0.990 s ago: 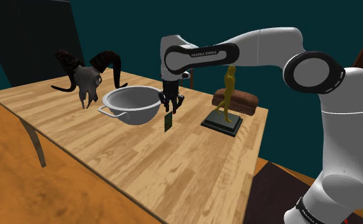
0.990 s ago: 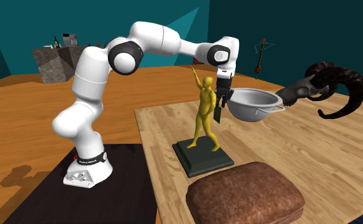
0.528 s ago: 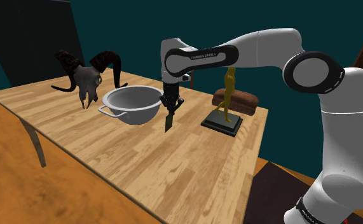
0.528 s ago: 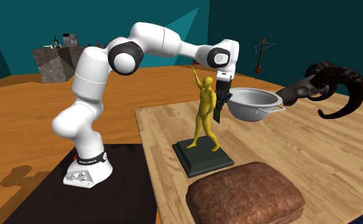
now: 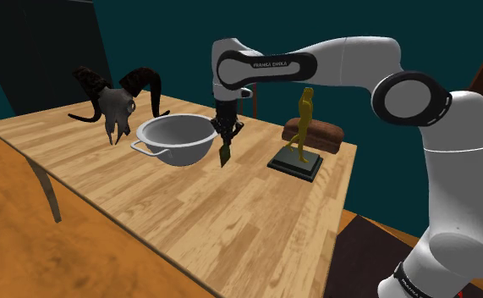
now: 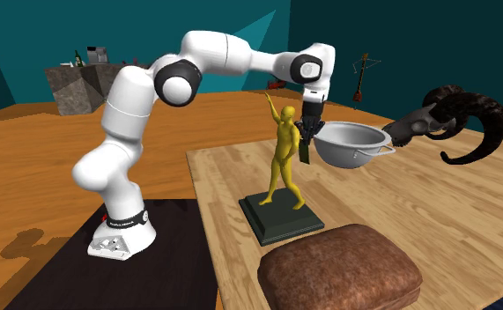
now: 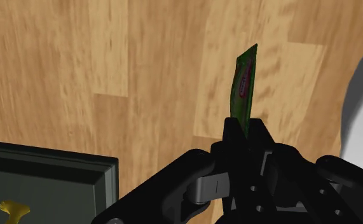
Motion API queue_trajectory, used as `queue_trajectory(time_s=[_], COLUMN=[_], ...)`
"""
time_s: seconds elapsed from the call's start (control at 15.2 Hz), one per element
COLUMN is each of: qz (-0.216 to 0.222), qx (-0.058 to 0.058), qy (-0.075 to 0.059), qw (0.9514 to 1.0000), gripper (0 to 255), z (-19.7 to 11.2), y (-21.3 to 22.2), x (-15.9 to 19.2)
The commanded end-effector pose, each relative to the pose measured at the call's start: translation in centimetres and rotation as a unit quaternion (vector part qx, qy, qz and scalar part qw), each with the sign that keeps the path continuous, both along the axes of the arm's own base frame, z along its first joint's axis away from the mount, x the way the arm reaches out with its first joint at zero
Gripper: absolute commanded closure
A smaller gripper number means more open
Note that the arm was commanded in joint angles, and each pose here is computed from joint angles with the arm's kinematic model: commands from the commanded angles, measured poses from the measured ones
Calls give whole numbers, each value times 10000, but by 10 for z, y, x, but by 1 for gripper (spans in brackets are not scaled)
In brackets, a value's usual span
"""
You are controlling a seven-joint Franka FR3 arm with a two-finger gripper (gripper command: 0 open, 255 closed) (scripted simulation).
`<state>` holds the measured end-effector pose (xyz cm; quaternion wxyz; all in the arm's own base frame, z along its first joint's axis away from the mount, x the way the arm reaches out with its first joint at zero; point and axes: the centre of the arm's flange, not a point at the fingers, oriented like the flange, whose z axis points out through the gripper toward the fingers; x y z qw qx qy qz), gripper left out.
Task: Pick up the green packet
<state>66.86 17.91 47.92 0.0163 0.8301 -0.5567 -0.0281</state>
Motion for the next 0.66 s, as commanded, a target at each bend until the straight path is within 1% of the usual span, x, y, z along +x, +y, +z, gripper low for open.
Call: queue_trajectory(time_s=[0.0,0.46,0.59], qz=[0,0,0], qx=[0,0,0], qy=[3,3,3], qw=[10000,10000,10000], gripper=[255,255,255], z=[10,47,48], y=[0,0,0], x=[-1,-1,-1])
